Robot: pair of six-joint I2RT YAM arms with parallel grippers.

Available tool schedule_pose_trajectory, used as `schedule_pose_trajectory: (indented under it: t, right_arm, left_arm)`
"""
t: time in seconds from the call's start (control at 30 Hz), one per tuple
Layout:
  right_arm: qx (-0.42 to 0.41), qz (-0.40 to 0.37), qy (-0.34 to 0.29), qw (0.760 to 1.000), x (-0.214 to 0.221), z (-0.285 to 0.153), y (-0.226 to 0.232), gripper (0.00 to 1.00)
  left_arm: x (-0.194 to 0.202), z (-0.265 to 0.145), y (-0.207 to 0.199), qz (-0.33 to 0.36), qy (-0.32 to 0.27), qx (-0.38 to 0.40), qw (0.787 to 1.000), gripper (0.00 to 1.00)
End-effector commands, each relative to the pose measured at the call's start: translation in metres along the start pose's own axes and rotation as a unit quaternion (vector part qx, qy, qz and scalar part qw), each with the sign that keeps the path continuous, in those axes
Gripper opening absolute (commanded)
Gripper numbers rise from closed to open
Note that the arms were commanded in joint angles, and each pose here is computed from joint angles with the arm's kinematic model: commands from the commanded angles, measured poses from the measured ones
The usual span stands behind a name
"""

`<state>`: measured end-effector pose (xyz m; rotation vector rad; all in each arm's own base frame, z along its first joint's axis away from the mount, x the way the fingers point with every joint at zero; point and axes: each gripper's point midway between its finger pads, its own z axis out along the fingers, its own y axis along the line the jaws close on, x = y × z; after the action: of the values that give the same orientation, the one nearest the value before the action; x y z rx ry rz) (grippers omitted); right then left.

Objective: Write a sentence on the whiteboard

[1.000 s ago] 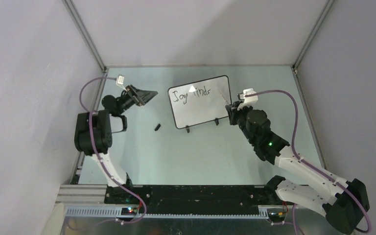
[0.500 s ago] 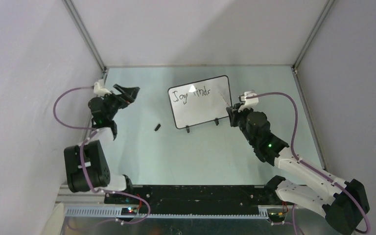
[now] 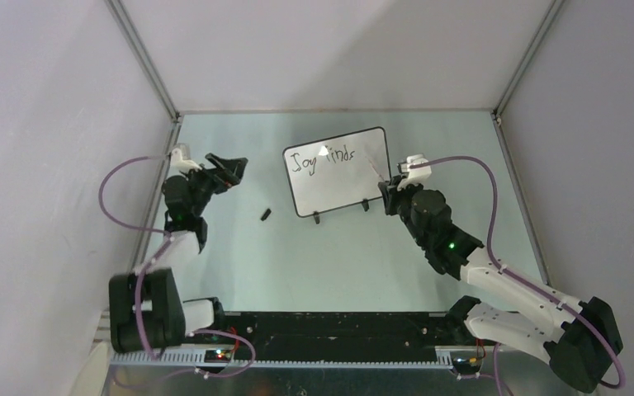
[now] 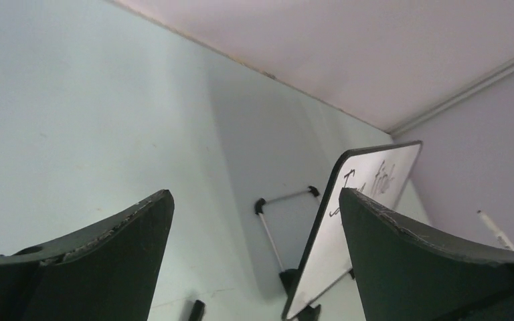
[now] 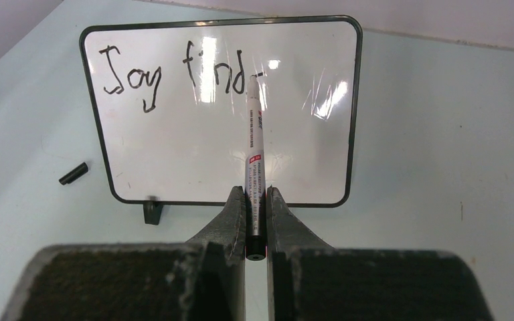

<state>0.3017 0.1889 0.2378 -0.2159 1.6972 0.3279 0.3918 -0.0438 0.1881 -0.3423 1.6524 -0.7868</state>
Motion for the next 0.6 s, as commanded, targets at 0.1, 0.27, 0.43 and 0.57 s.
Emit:
schedule_pose_trajectory:
  t: [0.1,0.27,0.43,0.57]
  right_arm:
    - [0.011,-0.004,-0.023,1.0,-0.008,0.004,0.002,0.0]
    - [0.005,-0.01,-0.024,1.0,-0.008,0.003,0.006,0.0]
    - [-0.005,-0.014,-0.028,1.0,-0.009,0.001,0.009,0.0]
    - [-0.015,-0.02,-0.027,0.999,-0.007,0.001,0.012,0.0]
  left_arm:
    - [-0.04,-0.042,0.042,0.057,-0.127,-0.192,0.971,0.99]
    - [-0.021,-0.004,0.017,0.037,-0.03,-0.075,0.996,0.97]
    - [0.009,0.007,-0.013,0.101,0.006,-0.017,0.995,0.99]
    - [0.011,0.01,-0.019,0.125,0.008,-0.004,0.992,0.99]
